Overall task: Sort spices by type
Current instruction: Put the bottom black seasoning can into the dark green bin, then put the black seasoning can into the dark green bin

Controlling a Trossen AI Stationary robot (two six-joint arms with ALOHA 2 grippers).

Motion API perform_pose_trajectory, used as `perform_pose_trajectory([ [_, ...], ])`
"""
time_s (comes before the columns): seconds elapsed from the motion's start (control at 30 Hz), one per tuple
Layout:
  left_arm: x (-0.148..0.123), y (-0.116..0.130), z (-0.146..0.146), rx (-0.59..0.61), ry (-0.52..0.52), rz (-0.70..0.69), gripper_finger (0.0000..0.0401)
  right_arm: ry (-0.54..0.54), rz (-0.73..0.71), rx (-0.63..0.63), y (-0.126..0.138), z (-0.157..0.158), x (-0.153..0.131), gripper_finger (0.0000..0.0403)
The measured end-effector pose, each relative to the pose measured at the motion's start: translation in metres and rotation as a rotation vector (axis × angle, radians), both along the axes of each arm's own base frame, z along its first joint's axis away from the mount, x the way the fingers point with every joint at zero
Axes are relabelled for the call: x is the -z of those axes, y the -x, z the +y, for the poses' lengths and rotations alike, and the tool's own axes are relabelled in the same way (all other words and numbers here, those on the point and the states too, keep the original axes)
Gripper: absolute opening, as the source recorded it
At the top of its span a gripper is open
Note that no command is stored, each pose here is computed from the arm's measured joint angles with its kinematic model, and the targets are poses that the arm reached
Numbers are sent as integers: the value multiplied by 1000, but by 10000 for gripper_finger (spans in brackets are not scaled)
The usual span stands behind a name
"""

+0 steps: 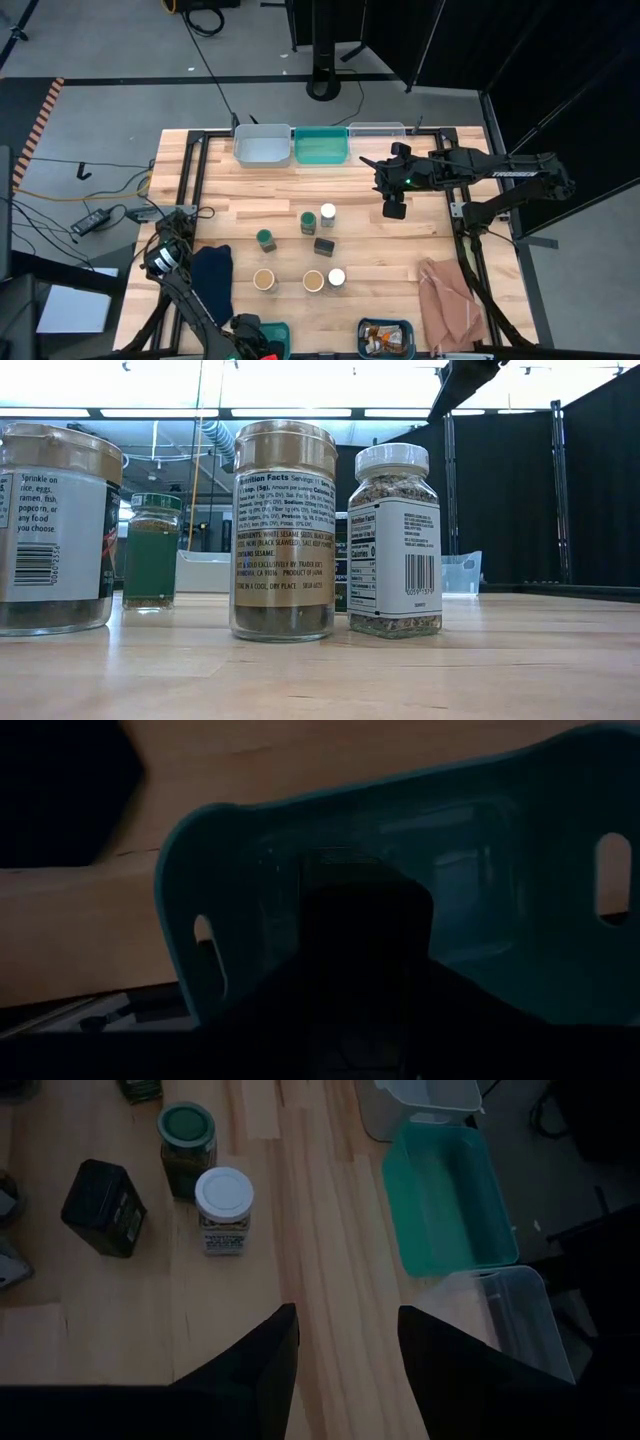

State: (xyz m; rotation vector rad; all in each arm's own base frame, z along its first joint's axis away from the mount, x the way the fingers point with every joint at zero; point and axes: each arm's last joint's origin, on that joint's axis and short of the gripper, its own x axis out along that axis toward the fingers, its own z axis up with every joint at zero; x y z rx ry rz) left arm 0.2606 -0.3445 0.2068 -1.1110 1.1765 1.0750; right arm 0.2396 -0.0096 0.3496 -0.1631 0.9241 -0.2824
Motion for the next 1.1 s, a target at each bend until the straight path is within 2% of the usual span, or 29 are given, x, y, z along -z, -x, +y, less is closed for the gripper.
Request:
perform_pose_trajectory([
  [0.63,-2,-4,7,1,-30,9,233,-1,0,0,0,0,0,181],
  [0.87,-21,2,18,11,-56,17,261,0,1,-1,0,0,0,181],
  [1.1,-47,12,31,12,-54,21,266,3,-15,-4,-1,0,-1,181],
])
